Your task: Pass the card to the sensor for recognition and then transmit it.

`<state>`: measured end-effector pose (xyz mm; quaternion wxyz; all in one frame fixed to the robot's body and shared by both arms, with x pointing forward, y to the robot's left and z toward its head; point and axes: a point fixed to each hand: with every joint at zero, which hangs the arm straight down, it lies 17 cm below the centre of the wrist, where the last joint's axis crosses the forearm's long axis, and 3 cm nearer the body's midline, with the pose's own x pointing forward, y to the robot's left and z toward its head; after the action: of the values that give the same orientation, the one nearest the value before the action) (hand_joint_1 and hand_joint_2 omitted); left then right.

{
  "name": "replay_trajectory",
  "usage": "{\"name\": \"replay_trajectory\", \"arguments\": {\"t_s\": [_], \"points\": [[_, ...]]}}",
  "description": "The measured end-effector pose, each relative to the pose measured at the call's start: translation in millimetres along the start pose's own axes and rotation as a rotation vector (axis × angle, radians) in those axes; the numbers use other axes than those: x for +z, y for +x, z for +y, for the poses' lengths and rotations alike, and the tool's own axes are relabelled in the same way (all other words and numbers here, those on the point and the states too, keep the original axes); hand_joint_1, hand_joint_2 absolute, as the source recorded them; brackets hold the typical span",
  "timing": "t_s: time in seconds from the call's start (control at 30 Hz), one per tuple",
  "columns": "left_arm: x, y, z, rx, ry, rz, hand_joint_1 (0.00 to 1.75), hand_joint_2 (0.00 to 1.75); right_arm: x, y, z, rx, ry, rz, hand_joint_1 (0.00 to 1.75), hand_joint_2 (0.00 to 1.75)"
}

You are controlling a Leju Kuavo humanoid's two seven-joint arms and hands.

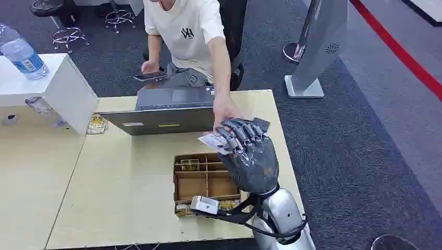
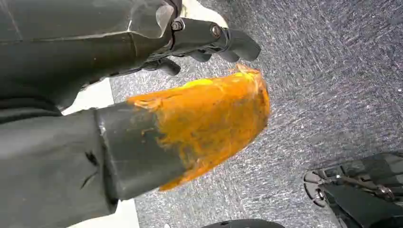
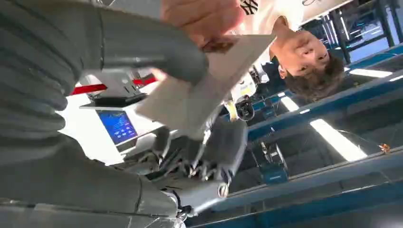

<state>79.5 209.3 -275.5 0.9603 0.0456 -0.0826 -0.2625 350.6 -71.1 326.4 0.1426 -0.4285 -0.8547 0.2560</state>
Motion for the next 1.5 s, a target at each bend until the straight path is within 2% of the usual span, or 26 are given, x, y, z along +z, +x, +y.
{"name": "replay_trajectory", "arguments": {"t_s": [0.53, 0.6, 0.7, 0.77, 0.87, 0.97, 1.13, 1.27, 1.5], "points": [[-0.1, 0.1, 0.7, -0.003, 0.002, 0.0, 0.0, 0.0, -1.7, -3.2, 2.9, -0.072, -0.014, 0.038, 1.75, 1.75], [-0.2, 0.1, 1.1, 0.0, 0.003, 0.0, 0.0, 0.0, 1.6, -9.0, 5.7, -0.128, -0.02, 0.079, 1.75, 1.75], [-0.3, -0.4, 2.0, 0.019, 0.006, 0.002, 0.0, 0.0, 10.2, -23.8, 14.3, -0.261, -0.027, 0.212, 1.75, 1.75], [-0.5, -0.5, 3.1, 0.036, 0.01, 0.002, 0.0, 0.0, 18.2, -29.4, 23.0, -0.388, -0.021, 0.316, 1.75, 1.75], [-0.8, -1.0, 4.8, 0.077, 0.018, 0.005, 0.0, 0.0, 34.6, -24.7, 46.2, -0.642, 0.055, 0.432, 1.75, 1.75], [-1.0, -1.6, 5.5, 0.109, 0.02, 0.006, 0.0, 0.0, 50.2, -15.4, 63.6, -0.838, 0.132, 0.491, 1.75, 1.75], [-1.5, -3.4, 8.2, 0.159, 0.031, 0.013, 0.0, 0.0, 76.7, -5.6, 75.9, -1.062, 0.209, 0.551, 1.75, 1.75], [-1.6, -5.4, 8.8, 0.196, 0.033, 0.02, 0.0, 0.0, 98.9, -18.5, 74.6, -1.126, 0.22, 0.61, 1.75, 1.75], [-1.8, -7.6, 9.4, 0.242, 0.033, 0.029, 0.0, 0.0, 134.8, -61.5, 65.8, -1.049, 0.221, 0.695, 1.75, 1.75]]}}
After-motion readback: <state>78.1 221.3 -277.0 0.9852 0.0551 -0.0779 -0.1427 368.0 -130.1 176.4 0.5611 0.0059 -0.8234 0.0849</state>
